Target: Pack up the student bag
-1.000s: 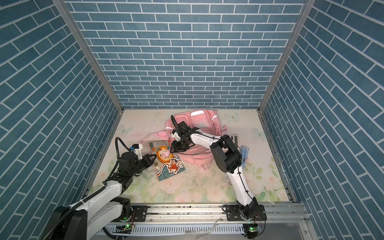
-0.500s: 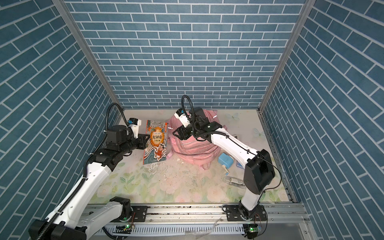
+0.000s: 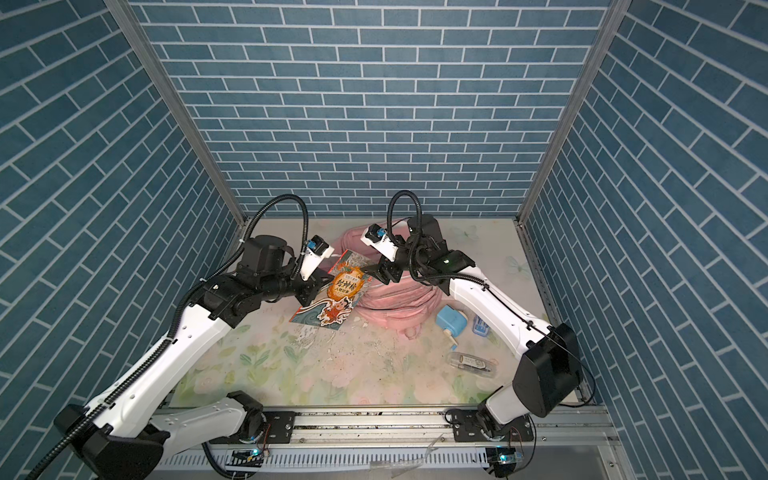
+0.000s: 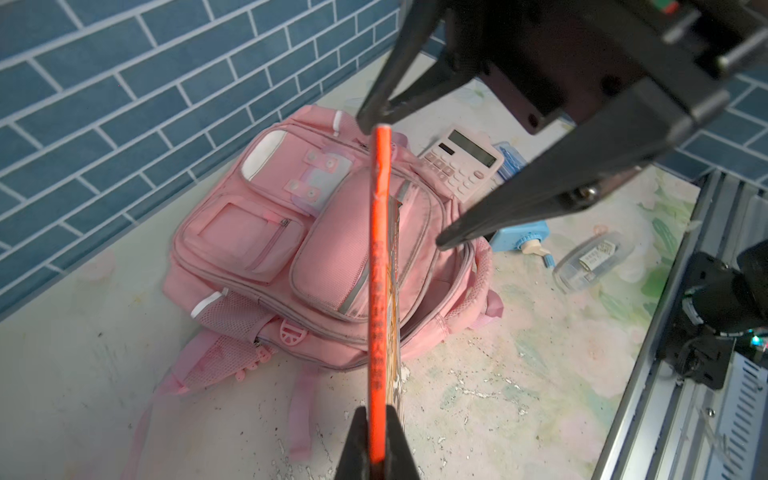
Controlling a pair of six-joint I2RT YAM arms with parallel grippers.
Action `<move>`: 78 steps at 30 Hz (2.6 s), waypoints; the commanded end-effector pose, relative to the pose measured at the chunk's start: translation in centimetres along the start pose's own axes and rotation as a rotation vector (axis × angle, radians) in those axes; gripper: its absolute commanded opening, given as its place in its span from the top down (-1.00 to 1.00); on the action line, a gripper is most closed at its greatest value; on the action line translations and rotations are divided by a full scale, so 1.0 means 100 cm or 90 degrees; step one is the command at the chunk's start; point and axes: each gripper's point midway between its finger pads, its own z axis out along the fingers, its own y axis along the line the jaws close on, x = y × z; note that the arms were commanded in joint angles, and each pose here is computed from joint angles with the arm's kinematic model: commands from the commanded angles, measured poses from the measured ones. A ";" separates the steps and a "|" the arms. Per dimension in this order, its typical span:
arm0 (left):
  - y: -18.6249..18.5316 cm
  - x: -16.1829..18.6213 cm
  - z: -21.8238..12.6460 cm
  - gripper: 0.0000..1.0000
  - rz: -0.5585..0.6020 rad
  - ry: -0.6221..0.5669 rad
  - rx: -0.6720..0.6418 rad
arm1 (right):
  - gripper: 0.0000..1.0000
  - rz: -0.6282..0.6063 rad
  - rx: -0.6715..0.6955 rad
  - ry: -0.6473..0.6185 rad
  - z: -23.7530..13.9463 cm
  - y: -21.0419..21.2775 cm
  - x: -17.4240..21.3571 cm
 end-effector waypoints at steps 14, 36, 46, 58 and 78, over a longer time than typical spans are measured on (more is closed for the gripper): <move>-0.027 -0.033 0.000 1.00 0.201 -0.041 0.078 | 0.48 -0.015 -0.195 -0.068 -0.031 0.047 0.010; 0.086 -0.044 0.002 -0.73 -0.095 -0.167 -0.196 | 1.00 0.491 0.352 -0.169 -0.159 -0.060 0.063; 0.003 0.012 0.130 -0.72 0.022 -0.030 -0.111 | 1.00 0.583 0.593 -0.286 -0.234 -0.063 0.076; 0.003 0.055 0.233 -0.72 -0.001 0.070 -0.123 | 1.00 0.628 0.602 -0.248 -0.231 -0.053 0.099; 0.066 0.148 0.158 1.00 -0.427 0.119 -0.294 | 1.00 0.669 0.438 -0.194 -0.176 -0.049 0.109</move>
